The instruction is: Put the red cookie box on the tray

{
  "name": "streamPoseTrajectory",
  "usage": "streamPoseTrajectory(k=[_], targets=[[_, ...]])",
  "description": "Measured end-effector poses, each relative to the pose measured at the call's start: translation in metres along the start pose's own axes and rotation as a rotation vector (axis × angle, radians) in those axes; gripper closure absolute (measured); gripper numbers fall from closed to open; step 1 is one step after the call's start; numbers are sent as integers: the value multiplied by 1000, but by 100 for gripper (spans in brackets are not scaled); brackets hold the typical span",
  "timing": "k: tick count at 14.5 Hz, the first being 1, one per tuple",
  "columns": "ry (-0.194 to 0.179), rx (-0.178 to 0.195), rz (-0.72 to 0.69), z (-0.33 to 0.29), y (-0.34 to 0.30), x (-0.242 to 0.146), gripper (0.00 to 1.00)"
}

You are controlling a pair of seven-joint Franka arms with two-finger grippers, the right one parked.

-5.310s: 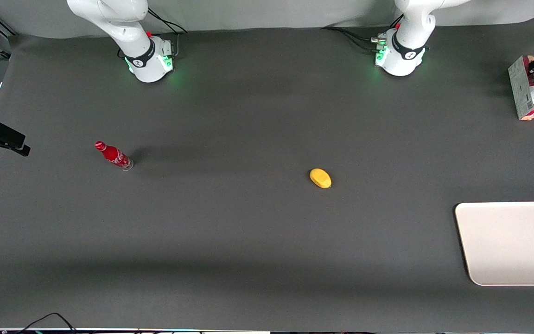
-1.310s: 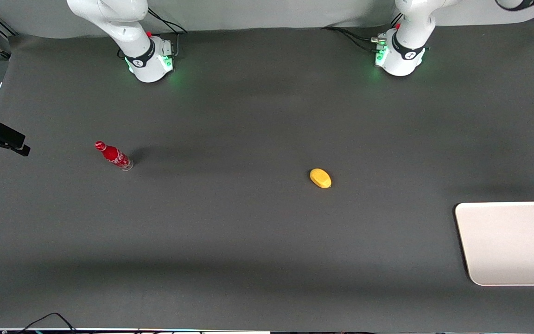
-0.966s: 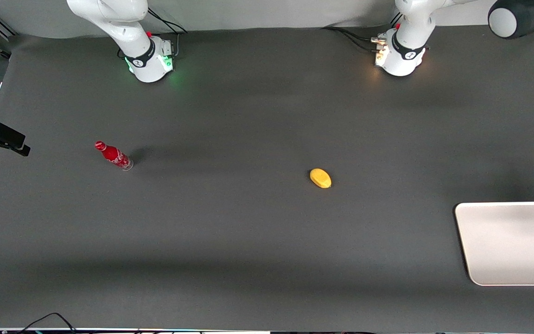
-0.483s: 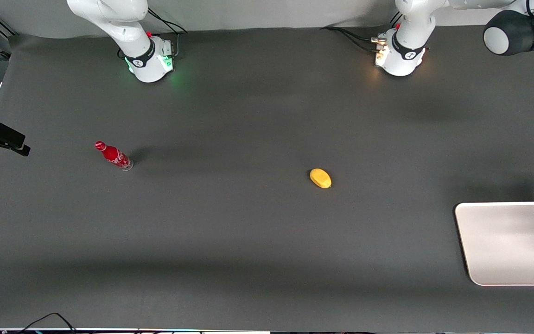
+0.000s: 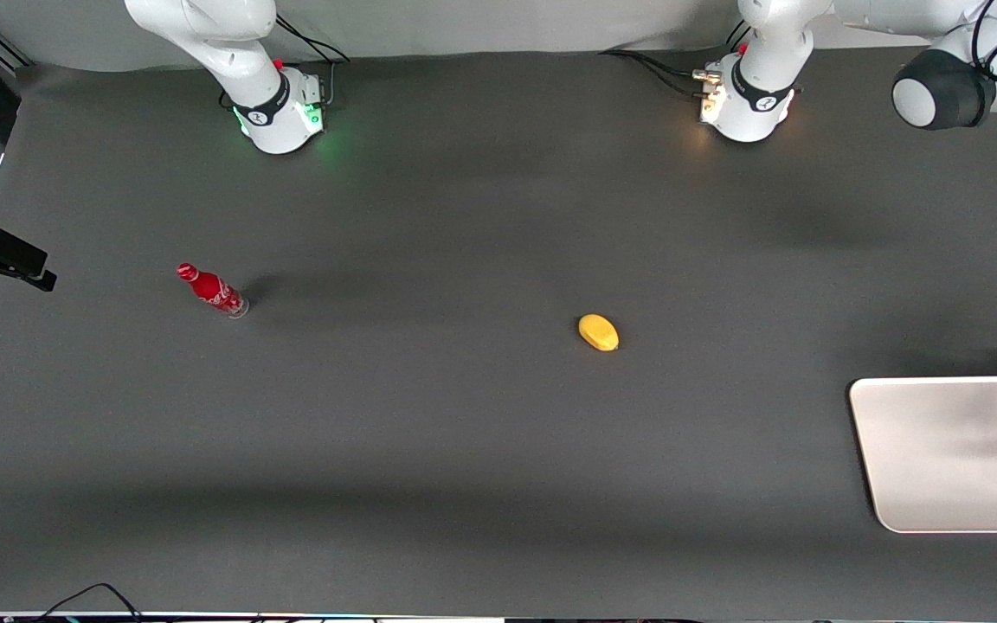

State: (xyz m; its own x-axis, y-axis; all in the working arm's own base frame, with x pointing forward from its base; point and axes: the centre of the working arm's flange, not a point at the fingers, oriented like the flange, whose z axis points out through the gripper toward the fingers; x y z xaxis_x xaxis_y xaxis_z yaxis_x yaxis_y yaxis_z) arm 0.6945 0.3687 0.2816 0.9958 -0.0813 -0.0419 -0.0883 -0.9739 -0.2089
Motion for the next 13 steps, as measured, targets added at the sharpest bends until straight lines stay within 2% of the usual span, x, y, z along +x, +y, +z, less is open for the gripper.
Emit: streamPoseTrajectory(k=[6,13], targets=[[-16,-1,14,30,-17,-13,93],[14,-1,26,48,-17,-11,93]])
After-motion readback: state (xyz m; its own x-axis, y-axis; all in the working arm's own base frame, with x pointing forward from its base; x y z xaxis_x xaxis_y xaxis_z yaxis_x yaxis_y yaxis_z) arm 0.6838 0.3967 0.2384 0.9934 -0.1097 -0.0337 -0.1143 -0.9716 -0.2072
